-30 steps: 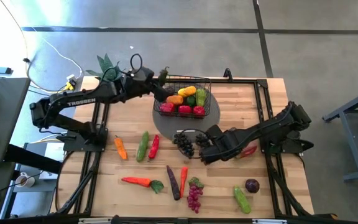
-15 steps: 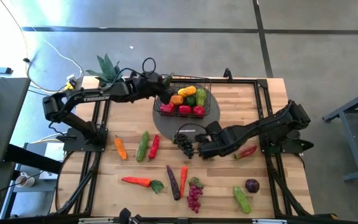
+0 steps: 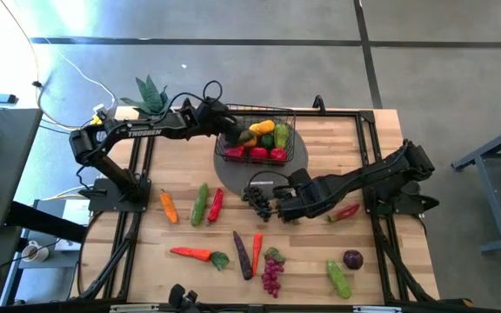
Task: Build produce basket
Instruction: Put the green chilli pepper into the wire basket, then put the purple plum into the wire basket
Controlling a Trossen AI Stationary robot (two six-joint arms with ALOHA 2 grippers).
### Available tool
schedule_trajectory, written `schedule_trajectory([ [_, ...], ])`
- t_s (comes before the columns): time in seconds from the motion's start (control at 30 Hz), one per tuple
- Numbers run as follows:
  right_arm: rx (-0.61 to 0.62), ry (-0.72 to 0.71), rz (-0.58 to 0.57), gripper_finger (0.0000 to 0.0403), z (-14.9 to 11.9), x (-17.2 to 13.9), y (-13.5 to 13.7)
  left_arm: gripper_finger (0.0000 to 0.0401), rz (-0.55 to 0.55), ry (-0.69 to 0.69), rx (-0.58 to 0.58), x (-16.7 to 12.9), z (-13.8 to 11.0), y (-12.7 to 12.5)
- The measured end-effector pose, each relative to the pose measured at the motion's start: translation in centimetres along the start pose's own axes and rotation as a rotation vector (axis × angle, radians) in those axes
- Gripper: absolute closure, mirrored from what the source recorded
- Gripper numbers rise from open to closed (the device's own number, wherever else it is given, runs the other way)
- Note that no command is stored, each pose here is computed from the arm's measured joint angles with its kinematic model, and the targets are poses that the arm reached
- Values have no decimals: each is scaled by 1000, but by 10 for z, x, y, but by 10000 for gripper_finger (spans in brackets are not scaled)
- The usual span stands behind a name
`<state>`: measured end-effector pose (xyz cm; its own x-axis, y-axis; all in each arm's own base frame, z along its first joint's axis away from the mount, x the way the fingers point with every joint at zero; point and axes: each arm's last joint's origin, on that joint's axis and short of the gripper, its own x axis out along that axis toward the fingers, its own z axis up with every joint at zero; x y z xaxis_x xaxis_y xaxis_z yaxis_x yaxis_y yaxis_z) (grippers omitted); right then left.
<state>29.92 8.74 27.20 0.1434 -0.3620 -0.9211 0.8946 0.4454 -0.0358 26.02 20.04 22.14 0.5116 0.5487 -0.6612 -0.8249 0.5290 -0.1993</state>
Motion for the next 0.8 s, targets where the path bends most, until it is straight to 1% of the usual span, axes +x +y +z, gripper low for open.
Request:
schedule_trajectory([
  [0.13, -3, 6, -20, 121, 0, 0, -2, 166, 5, -4, -10, -1, 2, 3],
  [0.23, -5, 12, -67, 121, -1, 0, -7, 153, -22, -5, -18, -3, 5, 4],
  [0.4, -24, 20, -137, 121, -4, -2, -14, 153, -96, -20, 18, -8, 19, -1],
  [0.5, -52, 24, -172, 121, -7, -4, -17, 157, -123, -31, 45, -12, 27, -6],
  [0.6, -91, 27, -219, 121, -12, -7, -22, 157, -138, -33, 94, -19, 35, -13],
  [0.8, -141, 24, -207, 121, -20, -12, -28, 157, -154, -5, 194, -29, 42, -27],
])
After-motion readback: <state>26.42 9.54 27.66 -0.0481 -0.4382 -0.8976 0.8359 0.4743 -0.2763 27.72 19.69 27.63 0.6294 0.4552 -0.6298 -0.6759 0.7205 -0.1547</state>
